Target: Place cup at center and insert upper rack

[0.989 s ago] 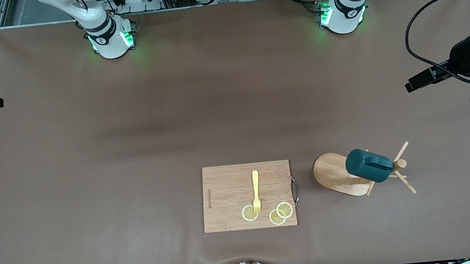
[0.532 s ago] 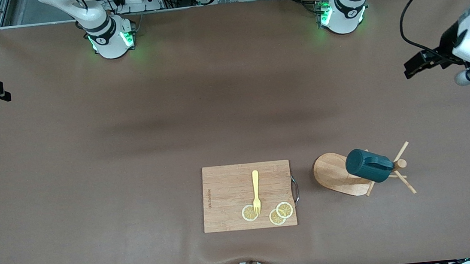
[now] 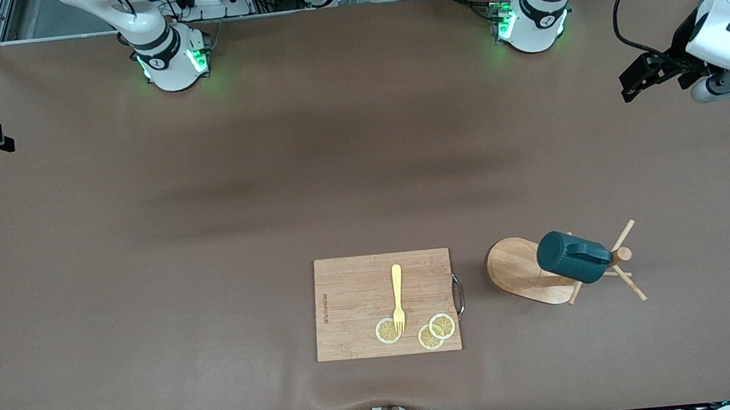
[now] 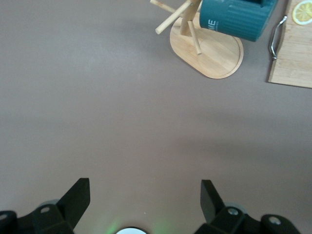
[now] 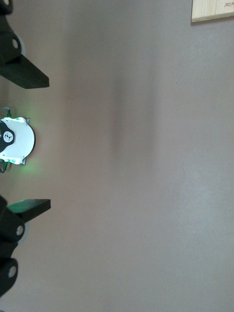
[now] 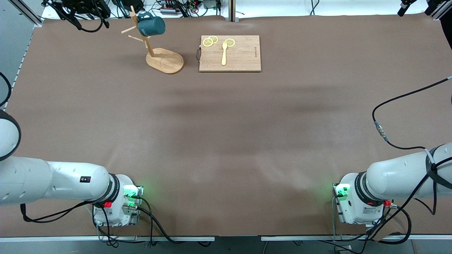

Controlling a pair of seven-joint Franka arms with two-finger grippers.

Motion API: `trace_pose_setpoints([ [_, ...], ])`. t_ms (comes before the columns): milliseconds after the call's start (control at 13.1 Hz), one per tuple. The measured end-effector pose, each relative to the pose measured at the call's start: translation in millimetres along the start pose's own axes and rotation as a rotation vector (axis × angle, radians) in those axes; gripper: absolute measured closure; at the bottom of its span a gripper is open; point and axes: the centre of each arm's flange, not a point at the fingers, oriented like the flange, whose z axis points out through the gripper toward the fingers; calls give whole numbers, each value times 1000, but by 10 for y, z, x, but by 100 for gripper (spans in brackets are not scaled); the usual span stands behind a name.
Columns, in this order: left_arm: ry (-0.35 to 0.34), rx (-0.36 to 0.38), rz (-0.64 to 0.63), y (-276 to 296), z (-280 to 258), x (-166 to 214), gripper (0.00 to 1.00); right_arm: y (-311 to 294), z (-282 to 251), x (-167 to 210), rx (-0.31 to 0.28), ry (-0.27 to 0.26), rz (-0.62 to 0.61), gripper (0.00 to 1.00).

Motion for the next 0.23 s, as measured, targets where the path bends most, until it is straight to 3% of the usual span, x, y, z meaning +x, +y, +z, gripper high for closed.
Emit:
trace_pose_setpoints([
  [228, 28, -6, 9, -31, -96, 9, 0, -17, -86, -120, 0, 18, -2, 0],
])
